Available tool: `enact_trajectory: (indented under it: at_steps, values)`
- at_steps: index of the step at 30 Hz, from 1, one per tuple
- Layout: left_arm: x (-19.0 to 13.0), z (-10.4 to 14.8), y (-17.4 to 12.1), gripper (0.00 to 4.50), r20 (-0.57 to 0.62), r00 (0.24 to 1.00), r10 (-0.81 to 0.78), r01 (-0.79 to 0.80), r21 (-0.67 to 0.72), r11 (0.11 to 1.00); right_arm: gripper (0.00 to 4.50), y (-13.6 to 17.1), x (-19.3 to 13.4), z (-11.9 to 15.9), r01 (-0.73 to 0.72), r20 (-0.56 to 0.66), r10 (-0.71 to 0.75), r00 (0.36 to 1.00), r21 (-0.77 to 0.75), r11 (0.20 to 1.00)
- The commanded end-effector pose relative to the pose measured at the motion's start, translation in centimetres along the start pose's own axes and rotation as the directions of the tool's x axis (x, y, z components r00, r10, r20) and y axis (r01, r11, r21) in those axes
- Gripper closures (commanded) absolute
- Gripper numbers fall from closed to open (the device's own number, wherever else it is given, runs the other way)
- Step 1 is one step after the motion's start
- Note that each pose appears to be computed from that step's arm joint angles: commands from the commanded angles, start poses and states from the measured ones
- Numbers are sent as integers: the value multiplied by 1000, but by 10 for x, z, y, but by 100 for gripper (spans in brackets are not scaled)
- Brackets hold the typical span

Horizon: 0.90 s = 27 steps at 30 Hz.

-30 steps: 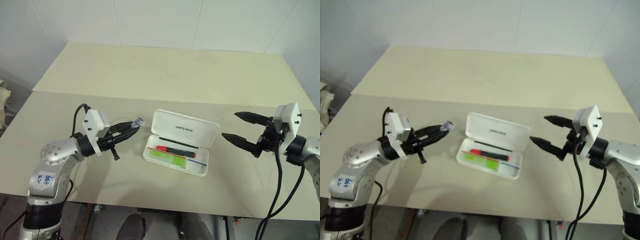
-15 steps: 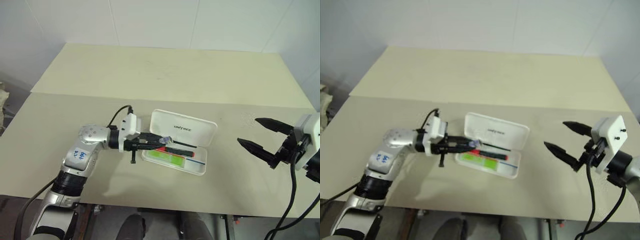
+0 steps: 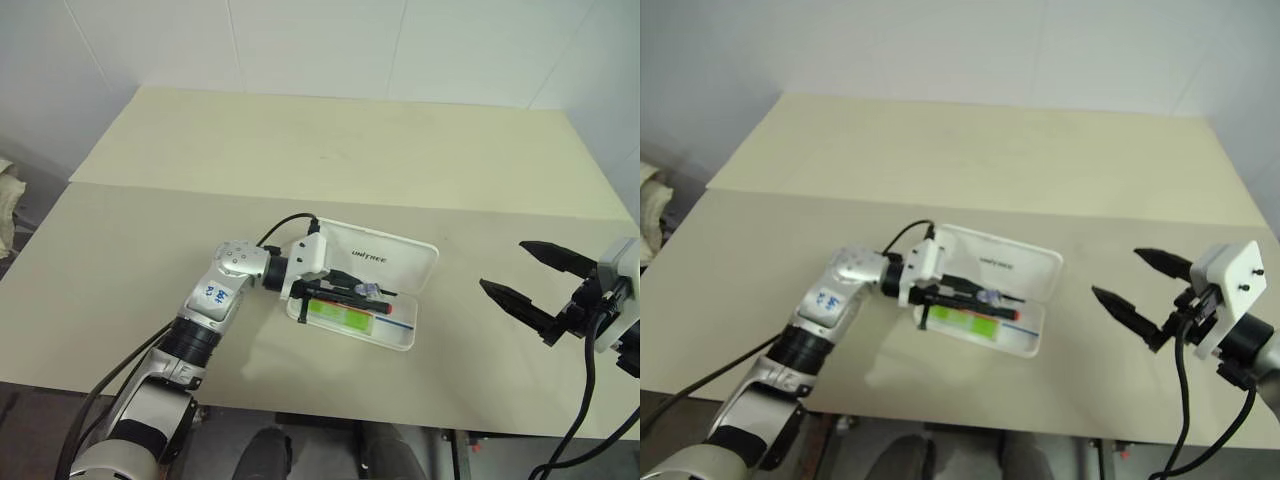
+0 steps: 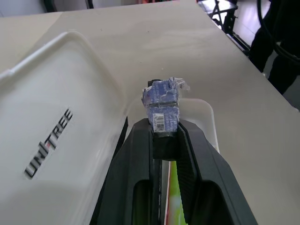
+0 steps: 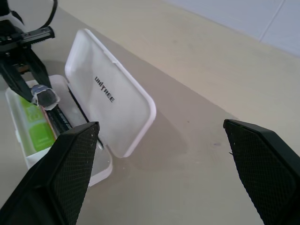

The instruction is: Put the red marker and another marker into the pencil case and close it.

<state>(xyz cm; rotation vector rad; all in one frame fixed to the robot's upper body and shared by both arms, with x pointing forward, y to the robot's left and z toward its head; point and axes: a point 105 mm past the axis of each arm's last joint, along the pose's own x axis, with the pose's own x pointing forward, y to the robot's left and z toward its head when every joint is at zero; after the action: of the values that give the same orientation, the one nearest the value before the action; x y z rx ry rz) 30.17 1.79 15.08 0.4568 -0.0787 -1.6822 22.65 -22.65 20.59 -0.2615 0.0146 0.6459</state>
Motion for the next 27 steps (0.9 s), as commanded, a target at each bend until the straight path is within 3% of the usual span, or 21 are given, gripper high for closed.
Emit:
enact_trajectory:
  at_steps: [1,4,9,27]
  values:
    - [11,11,-4,422,5,999,-53,52,55,997,0,20,-4,3,-117,-25,116,993,-12,993]
    - [17,14,-6,422,12,998,-69,69,55,996,0,37,-9,-2,-230,-71,230,971,14,973]
    - [20,10,-4,422,-20,996,-88,89,54,995,0,40,-11,-3,-286,-111,283,953,-11,958]
    - [49,4,-11,422,-89,977,-194,199,44,979,0,31,-7,1,-248,-94,243,965,-41,968]
